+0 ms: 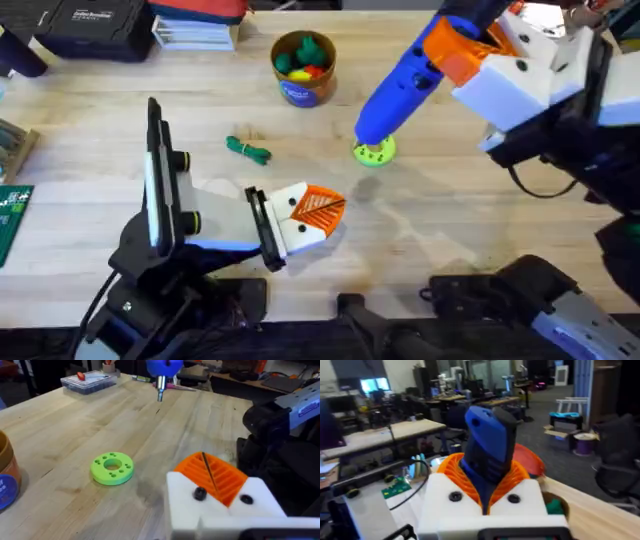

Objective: Pick up the gripper from the table and insert it into the empty holder that is missing its gripper. Then pick up a screw, insert it into the mounting hole, and use the screwdriver to tighten it. Finally, clean up the table by picking up the vegetable and placing it into the bucket.

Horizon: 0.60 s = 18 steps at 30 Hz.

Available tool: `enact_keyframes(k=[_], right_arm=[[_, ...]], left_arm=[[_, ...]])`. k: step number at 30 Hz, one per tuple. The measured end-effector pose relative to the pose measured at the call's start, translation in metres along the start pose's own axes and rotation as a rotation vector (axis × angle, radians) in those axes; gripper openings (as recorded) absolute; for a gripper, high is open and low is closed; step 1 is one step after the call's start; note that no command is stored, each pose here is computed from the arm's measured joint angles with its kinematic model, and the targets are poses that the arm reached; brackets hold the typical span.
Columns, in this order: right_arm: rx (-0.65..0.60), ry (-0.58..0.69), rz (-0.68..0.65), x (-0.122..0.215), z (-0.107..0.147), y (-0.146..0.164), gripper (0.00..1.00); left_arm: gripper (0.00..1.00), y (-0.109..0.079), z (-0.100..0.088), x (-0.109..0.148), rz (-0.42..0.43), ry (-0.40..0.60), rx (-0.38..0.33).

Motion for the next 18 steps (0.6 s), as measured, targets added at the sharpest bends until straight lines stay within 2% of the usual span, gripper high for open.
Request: enact_keyframes(k=[7,18], right_arm=[[0.002,-0.095,-0.129,-0.025,-0.003,0.017,0.031],[-0.052,-0.113,-0.303,-0.056,0.014,0.051,0.031]], left_arm=[[0.009,0.000,0.000,0.000,0.000,0.000,0.000],[0.009,0.000,0.000,0.000,0.000,0.000,0.000]])
Point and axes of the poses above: each hand's point on the last joint's axis, 136 mm out from that joint toward the fingers, its own x axis back along the fingers, its own y axis along the line the jaws close on, z = x × y, the point moved 9 cm from there along x, back along the fingers, and after that the axes turned 12 degrees about x, right-handed, at the moved point
